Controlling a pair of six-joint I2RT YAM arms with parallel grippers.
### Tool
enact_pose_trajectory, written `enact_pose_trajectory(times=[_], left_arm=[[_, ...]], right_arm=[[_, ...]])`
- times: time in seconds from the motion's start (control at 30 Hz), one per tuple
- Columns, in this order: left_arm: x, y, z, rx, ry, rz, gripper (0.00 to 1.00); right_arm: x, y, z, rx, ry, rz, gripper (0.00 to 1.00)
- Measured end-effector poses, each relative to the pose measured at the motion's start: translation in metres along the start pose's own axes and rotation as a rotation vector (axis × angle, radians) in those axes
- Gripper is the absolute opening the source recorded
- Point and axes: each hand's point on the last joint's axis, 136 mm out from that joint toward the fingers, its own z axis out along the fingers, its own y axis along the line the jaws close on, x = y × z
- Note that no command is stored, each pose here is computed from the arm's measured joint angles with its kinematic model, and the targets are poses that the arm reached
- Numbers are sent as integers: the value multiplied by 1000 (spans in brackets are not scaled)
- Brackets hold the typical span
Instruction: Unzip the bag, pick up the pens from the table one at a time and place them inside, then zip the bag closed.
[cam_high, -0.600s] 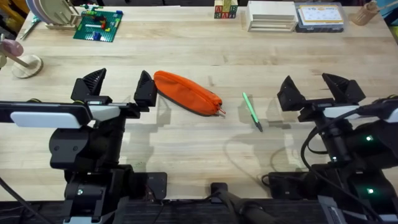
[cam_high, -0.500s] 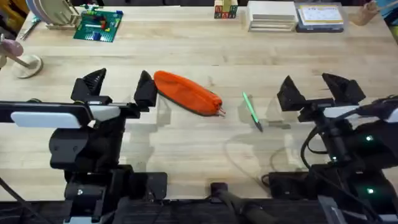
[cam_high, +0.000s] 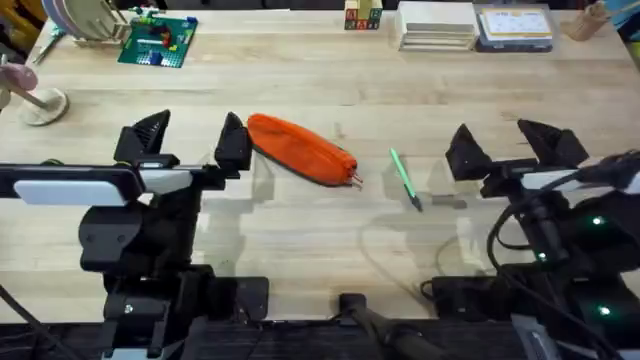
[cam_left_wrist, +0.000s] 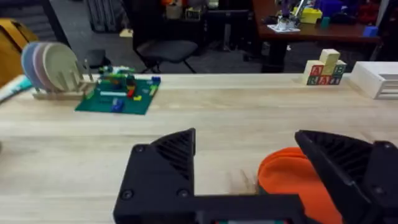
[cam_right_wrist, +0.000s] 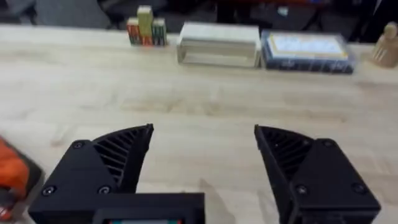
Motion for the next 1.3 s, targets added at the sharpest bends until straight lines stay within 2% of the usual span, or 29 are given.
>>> enact_pose_trajectory(times=[0.03, 0.1, 0.13, 0.23, 0.33, 0.5, 0.53, 0.63, 0.77, 0.8, 0.9, 1.0, 1.03, 1.1, 1.13, 1.3], left_arm=[[3, -1, -1, 3, 23, -25, 992], [-3, -2, -3, 8, 25, -35, 992], [-27, -3, -8, 14, 3, -42, 993], [-56, -5, -11, 19, -16, -41, 992], [-77, -6, -9, 22, -5, -35, 993], [-105, -7, 11, 25, 60, 2, 991], [-124, -9, 41, 31, 166, 36, 992], [-125, -10, 61, 43, 268, 50, 992], [-118, -19, 85, 106, 392, 103, 992], [-104, -26, 100, 177, 511, 177, 992], [-91, -30, 104, 235, 579, 250, 992], [-75, -39, 99, 338, 625, 353, 991], [-61, -50, 83, 485, 657, 483, 992], [-55, -56, 76, 565, 655, 565, 992], [-53, -59, 71, 640, 629, 665, 992], [-55, -53, 72, 660, 599, 735, 993]], right_arm=[[2, 1, -5, -5, 55, 2, 995], [-4, 2, -10, -8, 82, 4, 996], [-24, 2, -16, -9, 90, 4, 996], [-51, 2, -22, -9, 100, 4, 996], [-73, 2, -24, -9, 130, 6, 997], [-104, 1, -15, -11, 198, 9, 997], [-133, 2, 2, -20, 249, 12, 996], [-141, 3, 11, -30, 287, 16, 997], [-142, 4, 23, -40, 331, 21, 996], [-138, 4, 27, -40, 352, 24, 997], [-139, 4, 27, -40, 351, 24, 997], [-139, 4, 27, -40, 351, 24, 997], [-139, 4, 27, -40, 351, 24, 997], [-139, 4, 27, -40, 351, 25, 997], [-139, 4, 27, -40, 351, 25, 997], [-140, 4, 27, -40, 346, 24, 997]])
